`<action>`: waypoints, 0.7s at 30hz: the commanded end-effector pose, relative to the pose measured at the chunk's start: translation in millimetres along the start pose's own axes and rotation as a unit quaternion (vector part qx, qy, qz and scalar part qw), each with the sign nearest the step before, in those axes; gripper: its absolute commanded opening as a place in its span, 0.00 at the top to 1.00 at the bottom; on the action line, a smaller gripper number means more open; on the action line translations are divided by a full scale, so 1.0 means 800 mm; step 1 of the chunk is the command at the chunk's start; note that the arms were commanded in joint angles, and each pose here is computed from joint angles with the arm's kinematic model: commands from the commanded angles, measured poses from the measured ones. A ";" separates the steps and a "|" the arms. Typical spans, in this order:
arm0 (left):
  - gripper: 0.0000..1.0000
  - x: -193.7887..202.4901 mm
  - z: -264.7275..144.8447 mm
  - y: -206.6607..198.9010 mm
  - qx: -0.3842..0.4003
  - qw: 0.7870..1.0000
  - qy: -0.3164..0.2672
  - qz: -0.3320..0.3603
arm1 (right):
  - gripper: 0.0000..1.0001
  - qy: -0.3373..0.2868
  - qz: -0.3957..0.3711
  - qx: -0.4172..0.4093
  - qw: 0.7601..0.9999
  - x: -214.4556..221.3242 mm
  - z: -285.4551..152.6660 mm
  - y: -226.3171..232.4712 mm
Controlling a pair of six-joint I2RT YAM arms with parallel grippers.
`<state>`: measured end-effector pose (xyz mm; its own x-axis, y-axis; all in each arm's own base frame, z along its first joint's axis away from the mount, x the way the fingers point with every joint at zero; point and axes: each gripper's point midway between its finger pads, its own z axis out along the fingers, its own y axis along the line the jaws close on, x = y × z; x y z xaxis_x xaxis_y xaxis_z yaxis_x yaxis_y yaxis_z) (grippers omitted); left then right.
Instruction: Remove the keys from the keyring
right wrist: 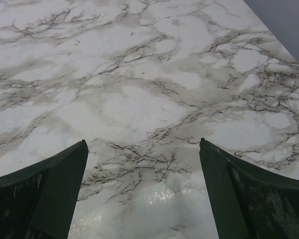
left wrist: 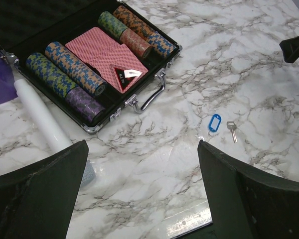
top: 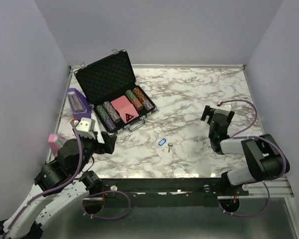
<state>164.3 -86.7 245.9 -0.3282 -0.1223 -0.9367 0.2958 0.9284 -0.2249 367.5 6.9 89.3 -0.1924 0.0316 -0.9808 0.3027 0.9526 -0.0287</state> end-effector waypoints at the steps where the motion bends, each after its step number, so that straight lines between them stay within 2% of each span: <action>1: 0.01 0.004 0.004 0.005 -0.011 1.000 0.008 0.012 | 0.00 -0.059 0.041 -0.034 0.997 -0.027 0.007 0.003; 8: 0.01 0.005 0.005 0.004 -0.010 1.000 0.009 0.013 | 0.00 -0.061 0.052 -0.080 0.994 -0.010 0.013 0.006; 21: 0.01 0.008 0.008 0.003 -0.013 1.000 0.020 0.017 | 0.00 -0.074 0.052 -0.079 0.993 -0.007 0.015 0.000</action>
<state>167.9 -89.8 239.6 -0.3522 -0.0917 -0.9314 0.2916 0.9349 -0.2023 379.5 3.7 83.7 -0.0759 0.0930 -0.9928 0.1711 0.9821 0.0790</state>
